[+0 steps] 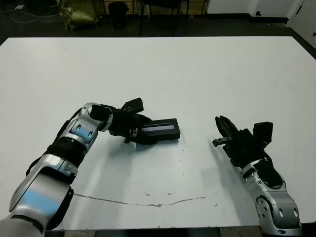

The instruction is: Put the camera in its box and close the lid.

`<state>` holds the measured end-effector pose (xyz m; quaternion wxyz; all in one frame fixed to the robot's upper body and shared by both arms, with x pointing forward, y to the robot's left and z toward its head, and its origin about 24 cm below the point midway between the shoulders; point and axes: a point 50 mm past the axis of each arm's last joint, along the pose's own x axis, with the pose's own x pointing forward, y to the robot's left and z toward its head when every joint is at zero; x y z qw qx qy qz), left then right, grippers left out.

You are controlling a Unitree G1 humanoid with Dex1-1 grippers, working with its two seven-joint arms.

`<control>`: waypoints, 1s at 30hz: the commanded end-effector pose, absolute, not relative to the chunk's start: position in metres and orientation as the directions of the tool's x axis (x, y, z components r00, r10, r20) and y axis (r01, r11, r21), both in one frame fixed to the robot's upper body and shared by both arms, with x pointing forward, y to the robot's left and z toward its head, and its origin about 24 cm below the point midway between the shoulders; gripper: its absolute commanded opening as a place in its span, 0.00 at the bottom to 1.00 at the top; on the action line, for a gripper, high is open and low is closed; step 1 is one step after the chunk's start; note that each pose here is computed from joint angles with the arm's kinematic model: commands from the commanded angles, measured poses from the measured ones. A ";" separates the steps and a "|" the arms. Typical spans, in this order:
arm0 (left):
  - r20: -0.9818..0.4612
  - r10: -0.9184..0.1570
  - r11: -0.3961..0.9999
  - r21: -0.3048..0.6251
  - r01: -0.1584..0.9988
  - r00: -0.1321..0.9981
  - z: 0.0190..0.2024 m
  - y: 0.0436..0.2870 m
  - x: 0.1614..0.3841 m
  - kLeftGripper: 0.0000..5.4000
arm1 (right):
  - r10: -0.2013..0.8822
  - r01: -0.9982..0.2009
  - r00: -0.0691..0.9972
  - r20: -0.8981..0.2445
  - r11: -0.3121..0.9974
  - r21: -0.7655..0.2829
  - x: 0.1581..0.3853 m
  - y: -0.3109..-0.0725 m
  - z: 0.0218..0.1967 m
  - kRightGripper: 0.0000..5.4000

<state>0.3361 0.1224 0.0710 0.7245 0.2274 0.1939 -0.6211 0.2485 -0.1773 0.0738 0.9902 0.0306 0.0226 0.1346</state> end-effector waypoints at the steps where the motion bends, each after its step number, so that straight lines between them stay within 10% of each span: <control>1: -0.651 -0.750 0.182 -0.028 0.983 0.120 0.036 0.140 0.322 0.50 | 0.254 -0.248 0.963 -0.088 0.966 0.068 0.245 -0.180 0.068 0.00; 8: -0.639 -0.751 0.190 0.031 0.981 0.165 0.032 0.139 0.321 0.50 | 0.258 -0.253 0.963 -0.082 0.965 0.065 0.245 -0.180 0.067 0.00; 20: -0.574 -0.804 0.125 0.092 0.988 0.155 0.045 0.128 0.320 1.00 | 0.262 -0.256 0.961 -0.086 0.964 0.075 0.245 -0.180 0.067 0.00; 30: -0.590 -0.807 -0.015 0.061 0.998 0.024 0.063 0.121 0.317 1.00 | 0.260 -0.255 0.962 -0.082 0.965 0.065 0.245 -0.180 0.066 0.00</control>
